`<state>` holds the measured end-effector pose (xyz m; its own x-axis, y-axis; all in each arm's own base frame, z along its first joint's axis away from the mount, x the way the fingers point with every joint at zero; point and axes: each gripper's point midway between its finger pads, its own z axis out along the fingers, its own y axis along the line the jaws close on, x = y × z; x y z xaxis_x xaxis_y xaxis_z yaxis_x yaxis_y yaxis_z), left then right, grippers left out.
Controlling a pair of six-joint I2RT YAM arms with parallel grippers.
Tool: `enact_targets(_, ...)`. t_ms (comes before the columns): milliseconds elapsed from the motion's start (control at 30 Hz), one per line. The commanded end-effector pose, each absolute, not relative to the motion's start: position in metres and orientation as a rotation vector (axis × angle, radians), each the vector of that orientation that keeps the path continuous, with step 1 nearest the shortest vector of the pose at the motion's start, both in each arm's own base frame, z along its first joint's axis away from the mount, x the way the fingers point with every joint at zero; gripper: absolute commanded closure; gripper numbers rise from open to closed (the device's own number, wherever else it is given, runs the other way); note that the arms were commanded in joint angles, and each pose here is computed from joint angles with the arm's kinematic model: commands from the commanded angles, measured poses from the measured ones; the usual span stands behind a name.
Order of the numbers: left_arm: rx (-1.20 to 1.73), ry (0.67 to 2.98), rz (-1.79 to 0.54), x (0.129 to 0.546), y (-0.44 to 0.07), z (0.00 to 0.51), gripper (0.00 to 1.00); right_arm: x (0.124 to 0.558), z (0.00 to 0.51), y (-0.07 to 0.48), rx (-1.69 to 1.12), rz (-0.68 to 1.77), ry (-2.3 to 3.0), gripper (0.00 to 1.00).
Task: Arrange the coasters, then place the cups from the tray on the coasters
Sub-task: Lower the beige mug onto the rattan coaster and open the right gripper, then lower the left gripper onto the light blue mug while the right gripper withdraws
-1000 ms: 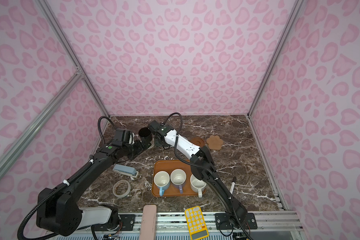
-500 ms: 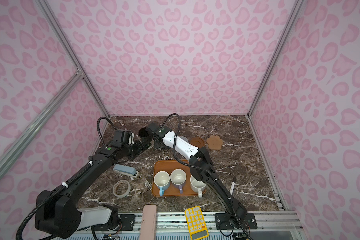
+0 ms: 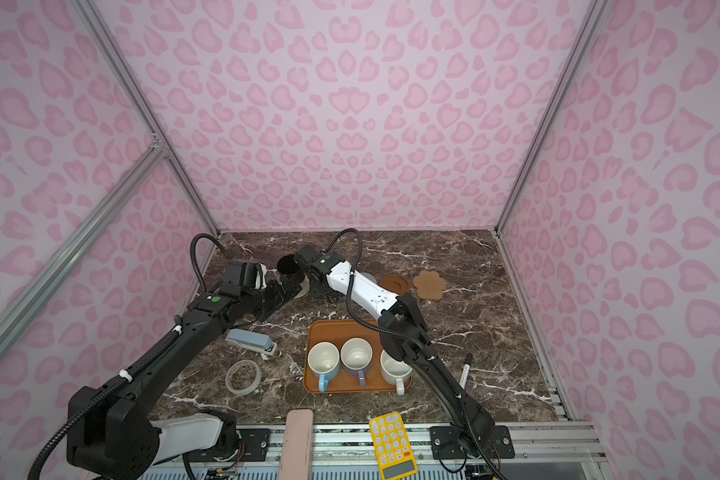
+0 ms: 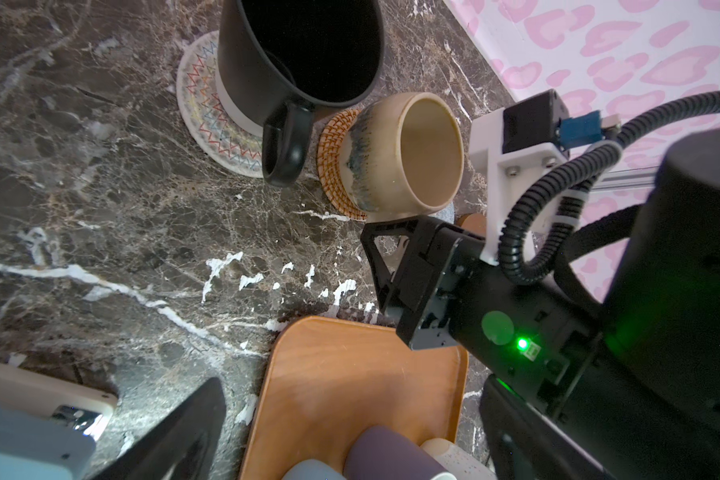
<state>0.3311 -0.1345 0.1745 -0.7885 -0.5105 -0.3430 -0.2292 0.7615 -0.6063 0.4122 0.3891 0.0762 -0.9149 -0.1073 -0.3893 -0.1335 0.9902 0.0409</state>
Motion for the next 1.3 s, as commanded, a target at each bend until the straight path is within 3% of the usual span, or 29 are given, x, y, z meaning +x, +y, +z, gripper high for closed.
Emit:
enact_targets(0, -0.545, 2.457, -0.745, 0.325, -0.134, 0.182, 0.03, 0.409, 0.091, 0.389, -0.184, 0.102, 2.713, 0.41)
enact_targets(167, -0.509, 2.467, -0.735, 0.312, -0.139, 0.193, 0.03, 0.402, 0.116, 0.384, -0.174, 0.169, 2.676, 0.26)
enact_targets(233, -0.485, 2.480, -0.737, 0.304, -0.144, 0.196, 0.03, 0.397, 0.125, 0.380, -0.177, 0.193, 2.664, 0.02)
enact_targets(700, -0.292, 2.619, -0.634, 0.221, -0.188, 0.198, 0.03, 0.341, 0.208, 0.302, -0.226, 0.334, 2.517, 0.02)
enact_targets(967, -0.209, 2.683, -0.566, 0.184, -0.205, 0.175, 0.03, 0.285, 0.198, 0.253, -0.305, 0.393, 2.478, 0.02)
enact_targets(1267, -0.169, 2.746, -0.481, 0.152, -0.217, 0.144, 0.03, 0.245, 0.196, 0.235, -0.342, 0.549, 2.419, 0.02)
